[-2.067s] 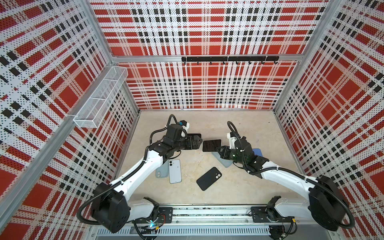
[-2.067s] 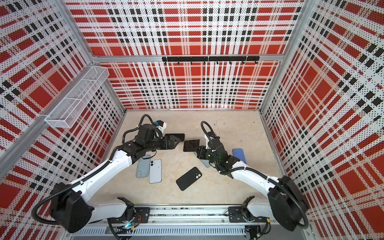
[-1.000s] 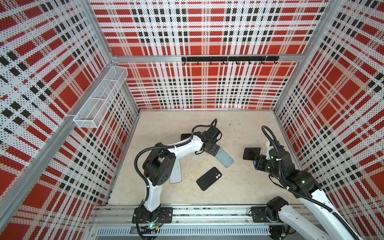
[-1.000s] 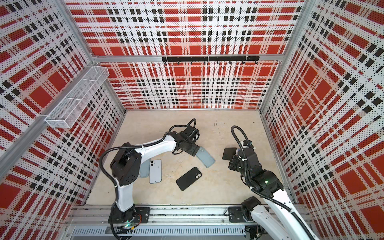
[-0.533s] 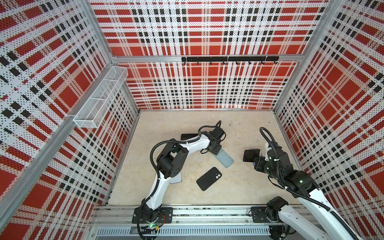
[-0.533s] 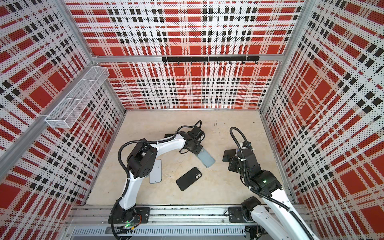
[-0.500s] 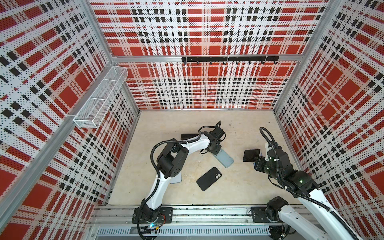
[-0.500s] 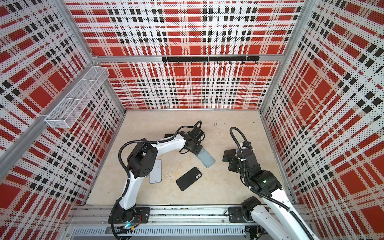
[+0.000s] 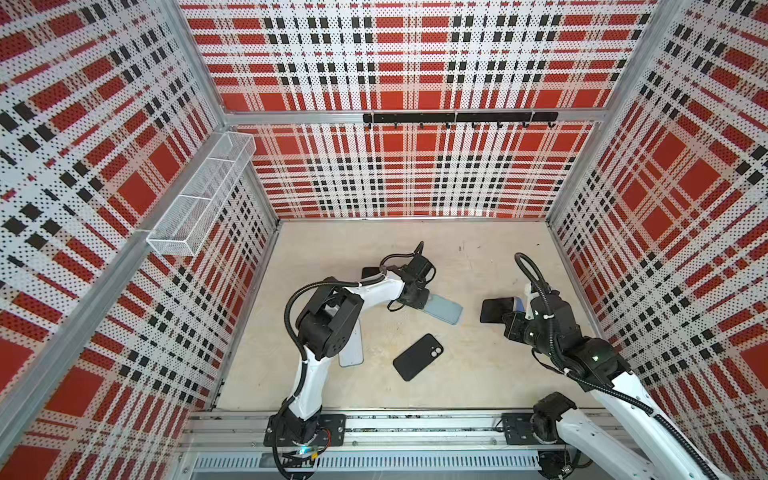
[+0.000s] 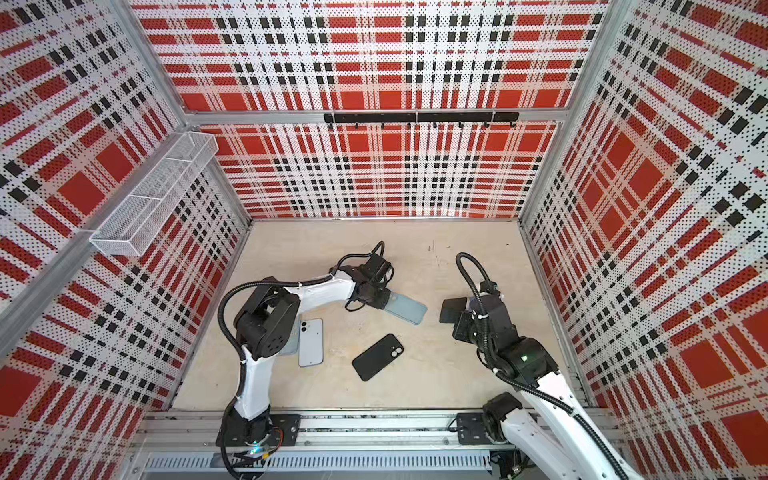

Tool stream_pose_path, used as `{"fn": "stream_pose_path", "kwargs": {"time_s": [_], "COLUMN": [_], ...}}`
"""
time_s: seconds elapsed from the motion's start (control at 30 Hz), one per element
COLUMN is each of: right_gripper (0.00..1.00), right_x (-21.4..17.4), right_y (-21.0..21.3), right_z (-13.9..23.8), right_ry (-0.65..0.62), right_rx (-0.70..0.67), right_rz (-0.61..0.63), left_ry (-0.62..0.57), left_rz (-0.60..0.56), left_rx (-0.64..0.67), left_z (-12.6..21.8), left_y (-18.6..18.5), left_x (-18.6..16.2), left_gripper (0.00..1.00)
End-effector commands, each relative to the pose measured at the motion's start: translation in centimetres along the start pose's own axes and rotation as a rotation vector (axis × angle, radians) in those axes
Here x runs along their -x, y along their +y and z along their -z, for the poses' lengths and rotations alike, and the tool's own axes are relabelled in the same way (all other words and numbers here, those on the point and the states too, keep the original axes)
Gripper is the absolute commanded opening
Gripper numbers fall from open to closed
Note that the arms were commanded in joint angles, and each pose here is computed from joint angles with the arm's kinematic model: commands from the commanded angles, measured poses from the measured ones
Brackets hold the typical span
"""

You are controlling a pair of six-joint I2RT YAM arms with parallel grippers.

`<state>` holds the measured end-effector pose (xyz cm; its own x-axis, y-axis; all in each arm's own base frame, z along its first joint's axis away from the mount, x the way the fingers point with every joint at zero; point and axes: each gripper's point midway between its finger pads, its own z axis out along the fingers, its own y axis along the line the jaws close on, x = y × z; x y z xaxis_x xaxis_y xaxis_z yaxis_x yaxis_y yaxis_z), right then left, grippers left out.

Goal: Put the phone into the phone case

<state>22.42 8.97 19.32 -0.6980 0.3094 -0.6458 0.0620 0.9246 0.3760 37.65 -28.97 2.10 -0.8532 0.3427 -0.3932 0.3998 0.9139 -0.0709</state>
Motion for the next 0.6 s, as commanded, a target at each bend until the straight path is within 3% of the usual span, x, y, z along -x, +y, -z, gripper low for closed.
{"fn": "stream_pose_path", "kwargs": {"time_s": [0.0, 0.33, 0.5, 0.57], "right_gripper": [0.0, 0.0, 0.0, 0.0], "right_x": [1.9, 2.1, 2.4, 2.5], "right_y": [1.6, 2.3, 2.6, 2.6], "right_z": [-0.1, -0.6, -0.6, -0.5], "right_ry": [-0.068, -0.066, -0.069, -0.072], "right_rx": [0.068, 0.089, 0.096, 0.1], "right_rz": [0.0, -0.001, 0.001, 0.002], "left_ry": [0.003, -0.013, -0.062, -0.055], "left_rz": [0.066, 0.101, -0.016, -0.112], "left_rx": [0.036, 0.087, 0.032, 0.032], "left_z": [0.7, 3.4, 5.8, 6.8], "left_y": [2.0, 5.3, 4.8, 4.6], "left_x": [-0.8, -1.4, 1.0, 2.3], "left_gripper": [0.12, 0.04, 0.0, 0.0]}}
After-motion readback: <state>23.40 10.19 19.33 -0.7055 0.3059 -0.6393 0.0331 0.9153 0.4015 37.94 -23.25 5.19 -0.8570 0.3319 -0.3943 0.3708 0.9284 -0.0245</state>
